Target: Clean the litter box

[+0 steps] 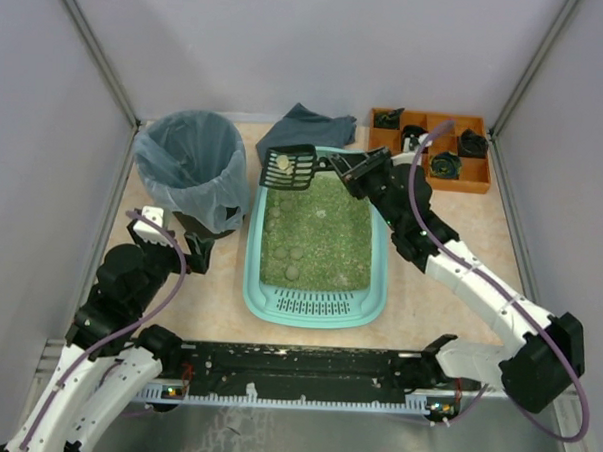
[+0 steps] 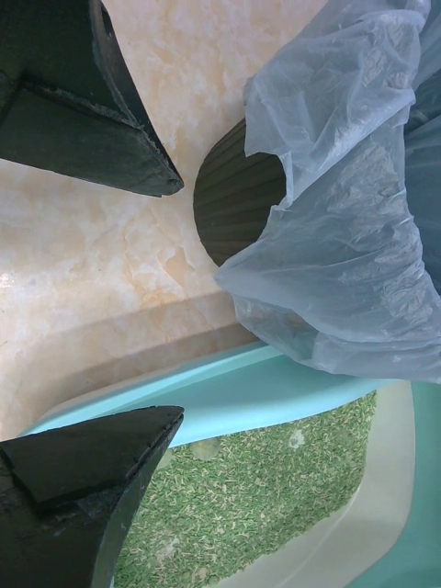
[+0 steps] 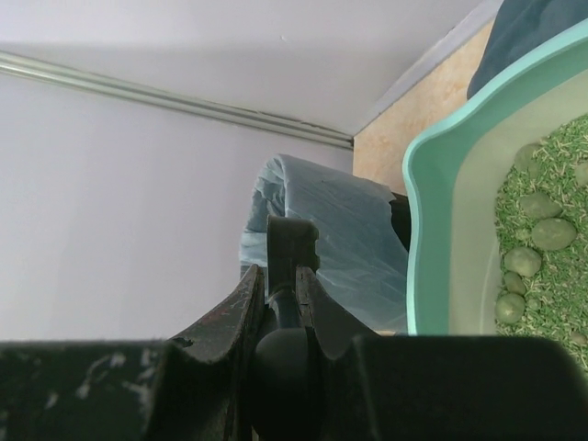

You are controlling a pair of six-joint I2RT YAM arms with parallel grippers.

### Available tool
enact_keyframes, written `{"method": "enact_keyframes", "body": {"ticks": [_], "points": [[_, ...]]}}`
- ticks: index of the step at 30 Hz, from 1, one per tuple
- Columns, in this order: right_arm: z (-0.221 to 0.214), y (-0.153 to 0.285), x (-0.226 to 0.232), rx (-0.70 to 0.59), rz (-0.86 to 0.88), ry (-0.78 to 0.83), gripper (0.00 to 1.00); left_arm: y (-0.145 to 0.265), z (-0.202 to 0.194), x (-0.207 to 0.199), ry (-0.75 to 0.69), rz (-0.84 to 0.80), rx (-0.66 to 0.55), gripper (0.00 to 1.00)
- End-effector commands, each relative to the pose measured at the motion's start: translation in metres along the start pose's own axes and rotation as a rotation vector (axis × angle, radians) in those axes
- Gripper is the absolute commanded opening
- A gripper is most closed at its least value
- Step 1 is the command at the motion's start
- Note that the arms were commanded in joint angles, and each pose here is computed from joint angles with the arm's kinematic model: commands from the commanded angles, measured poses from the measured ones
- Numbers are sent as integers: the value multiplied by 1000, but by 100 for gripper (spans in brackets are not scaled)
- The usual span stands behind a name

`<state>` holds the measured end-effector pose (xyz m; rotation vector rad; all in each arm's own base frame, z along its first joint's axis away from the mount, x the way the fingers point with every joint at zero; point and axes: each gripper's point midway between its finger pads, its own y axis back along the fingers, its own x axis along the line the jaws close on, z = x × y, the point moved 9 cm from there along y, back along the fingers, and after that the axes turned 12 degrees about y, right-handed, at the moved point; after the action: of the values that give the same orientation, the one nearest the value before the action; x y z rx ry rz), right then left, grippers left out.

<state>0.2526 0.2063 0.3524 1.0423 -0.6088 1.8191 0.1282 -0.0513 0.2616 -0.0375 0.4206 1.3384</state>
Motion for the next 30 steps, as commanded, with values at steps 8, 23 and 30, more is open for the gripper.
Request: {"method": "enact_keyframes", "body": {"ticks": [8,23,30], "points": [[7,-38,69,-78,167,46,0,1,3,-1,6,-9,-22,100],[8,-87,114,-68,222,165,0,5,4,-1,8,-21,-43,100],[-4,-109,124,-42,210,267,0,3,4,-2,1,-31,-33,100]]}}
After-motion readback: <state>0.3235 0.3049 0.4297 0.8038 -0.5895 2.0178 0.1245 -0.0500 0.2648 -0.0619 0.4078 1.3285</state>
